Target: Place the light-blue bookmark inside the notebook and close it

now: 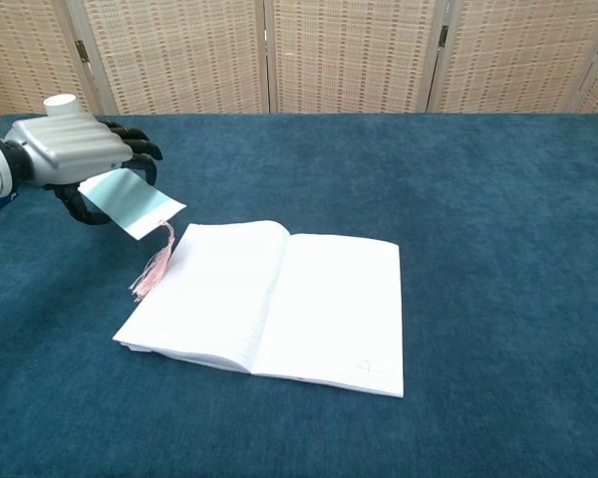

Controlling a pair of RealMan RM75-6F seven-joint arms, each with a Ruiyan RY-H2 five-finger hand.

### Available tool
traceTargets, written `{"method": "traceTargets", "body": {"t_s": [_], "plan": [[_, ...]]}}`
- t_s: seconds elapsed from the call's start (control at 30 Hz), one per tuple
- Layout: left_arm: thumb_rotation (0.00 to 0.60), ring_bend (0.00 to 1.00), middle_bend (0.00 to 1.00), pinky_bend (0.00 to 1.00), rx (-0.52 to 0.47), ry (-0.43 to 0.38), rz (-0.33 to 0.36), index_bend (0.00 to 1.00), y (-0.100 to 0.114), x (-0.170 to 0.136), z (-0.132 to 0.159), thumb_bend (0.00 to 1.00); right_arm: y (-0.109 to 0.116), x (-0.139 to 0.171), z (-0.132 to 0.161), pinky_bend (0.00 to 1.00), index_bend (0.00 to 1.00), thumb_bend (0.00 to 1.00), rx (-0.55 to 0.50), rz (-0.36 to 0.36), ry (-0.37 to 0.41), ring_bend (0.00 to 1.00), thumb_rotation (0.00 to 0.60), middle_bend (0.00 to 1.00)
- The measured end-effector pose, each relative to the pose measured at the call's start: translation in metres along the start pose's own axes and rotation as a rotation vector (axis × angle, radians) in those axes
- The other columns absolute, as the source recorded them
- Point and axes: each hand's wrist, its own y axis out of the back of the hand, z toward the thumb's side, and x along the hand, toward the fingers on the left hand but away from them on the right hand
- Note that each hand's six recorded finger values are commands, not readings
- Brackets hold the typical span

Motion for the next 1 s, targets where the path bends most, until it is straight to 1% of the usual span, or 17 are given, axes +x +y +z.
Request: {"method": "traceTargets", "body": {"t_s": [0.3,0.53,0.83,1.0], "plan": [[0.600,0.08,0.13,0.16,0.008,-0.098,0.109,0.39,0.039,-0.027,0.028,0.30,0.000,0.002,-0.002,0.16,0.03,0.39,-0.003,-0.003,-0.006,0.15,0.600,0.19],[0.600,0.08,0.13,0.16,0.023,-0.192,0.183,0.39,0.067,-0.058,0.059,0.30,0.000,0.002,-0.001,0.16,0.03,0.39,0.000,0.000,-0.001,0.15,0.600,0.19],[0.600,0.08,0.13,0.16,0.013,-0.297,0.221,0.39,0.096,-0.103,0.100,0.30,0.000,0.003,-0.003,0.16,0.03,0.39,-0.003,-0.002,-0.006,0.15,0.600,0.19],[0.600,0.08,0.13,0.16,0.024,-0.349,0.224,0.39,0.103,-0.119,0.122,0.30,0.000,0.003,-0.004,0.16,0.03,0.39,-0.005,-0.002,-0.006,0.15,0.600,0.19]]}}
